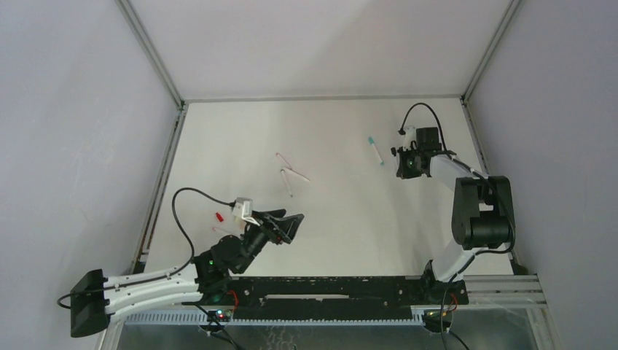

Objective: Insert the pens into the pen caps
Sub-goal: Place the pen at the center of the board.

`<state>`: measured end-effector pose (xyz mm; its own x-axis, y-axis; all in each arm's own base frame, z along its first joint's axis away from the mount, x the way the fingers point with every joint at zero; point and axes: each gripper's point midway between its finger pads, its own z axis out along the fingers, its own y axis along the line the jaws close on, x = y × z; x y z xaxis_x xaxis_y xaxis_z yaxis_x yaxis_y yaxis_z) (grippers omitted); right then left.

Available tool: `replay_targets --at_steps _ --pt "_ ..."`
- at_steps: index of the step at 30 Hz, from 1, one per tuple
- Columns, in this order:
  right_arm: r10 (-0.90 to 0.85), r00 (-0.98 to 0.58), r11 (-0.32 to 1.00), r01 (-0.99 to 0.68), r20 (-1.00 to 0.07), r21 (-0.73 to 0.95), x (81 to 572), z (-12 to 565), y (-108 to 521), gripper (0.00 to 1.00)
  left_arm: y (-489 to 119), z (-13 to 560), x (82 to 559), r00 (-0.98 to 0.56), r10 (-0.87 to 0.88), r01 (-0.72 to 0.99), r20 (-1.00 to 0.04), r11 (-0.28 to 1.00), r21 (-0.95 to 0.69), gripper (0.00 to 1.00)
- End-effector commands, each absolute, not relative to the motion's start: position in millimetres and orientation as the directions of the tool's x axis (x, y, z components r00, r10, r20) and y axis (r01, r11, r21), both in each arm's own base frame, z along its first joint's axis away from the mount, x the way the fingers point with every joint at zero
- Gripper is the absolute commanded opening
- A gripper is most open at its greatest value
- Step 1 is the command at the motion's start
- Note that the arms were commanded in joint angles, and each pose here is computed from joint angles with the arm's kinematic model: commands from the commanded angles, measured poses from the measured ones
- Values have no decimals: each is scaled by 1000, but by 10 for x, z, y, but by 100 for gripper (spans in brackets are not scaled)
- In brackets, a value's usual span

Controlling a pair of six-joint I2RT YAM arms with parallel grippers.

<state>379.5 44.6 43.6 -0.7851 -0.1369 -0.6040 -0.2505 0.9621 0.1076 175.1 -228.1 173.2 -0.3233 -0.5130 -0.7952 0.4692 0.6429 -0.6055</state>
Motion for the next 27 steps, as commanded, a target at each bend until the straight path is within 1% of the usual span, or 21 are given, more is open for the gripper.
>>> replay_targets --at_steps 1,5,11,14,17,21,22,27 --pt "-114 -797 972 -212 -593 97 3918 456 351 2 -2243 1634 1771 -328 -496 445 -804 669 -595 82" --pt "-117 -815 971 -214 -567 107 4002 385 363 3 -2251 1626 1774 -330 -490 444 -807 674 -591 82" --pt "-118 -869 963 -219 -481 160 4078 266 440 5 -2267 1613 1781 -335 -473 441 -815 686 -579 82" --pt "-143 -873 956 -243 -466 163 4084 246 505 11 -2275 1605 1787 -336 -467 439 -818 690 -575 82" --pt "-153 -875 952 -254 -459 168 4069 254 543 23 -2284 1599 1795 -337 -459 437 -822 697 -568 83" --pt "-149 -870 948 -261 -470 183 4057 337 545 32 -2320 1650 1789 -341 -448 448 -826 695 -562 83" --pt "-147 -865 947 -263 -479 185 4060 386 537 35 -2330 1682 1785 -343 -446 452 -827 693 -561 83" --pt "-161 -836 931 -305 -524 201 4025 656 545 40 -2344 1728 1767 -351 -424 462 -835 697 -549 83"
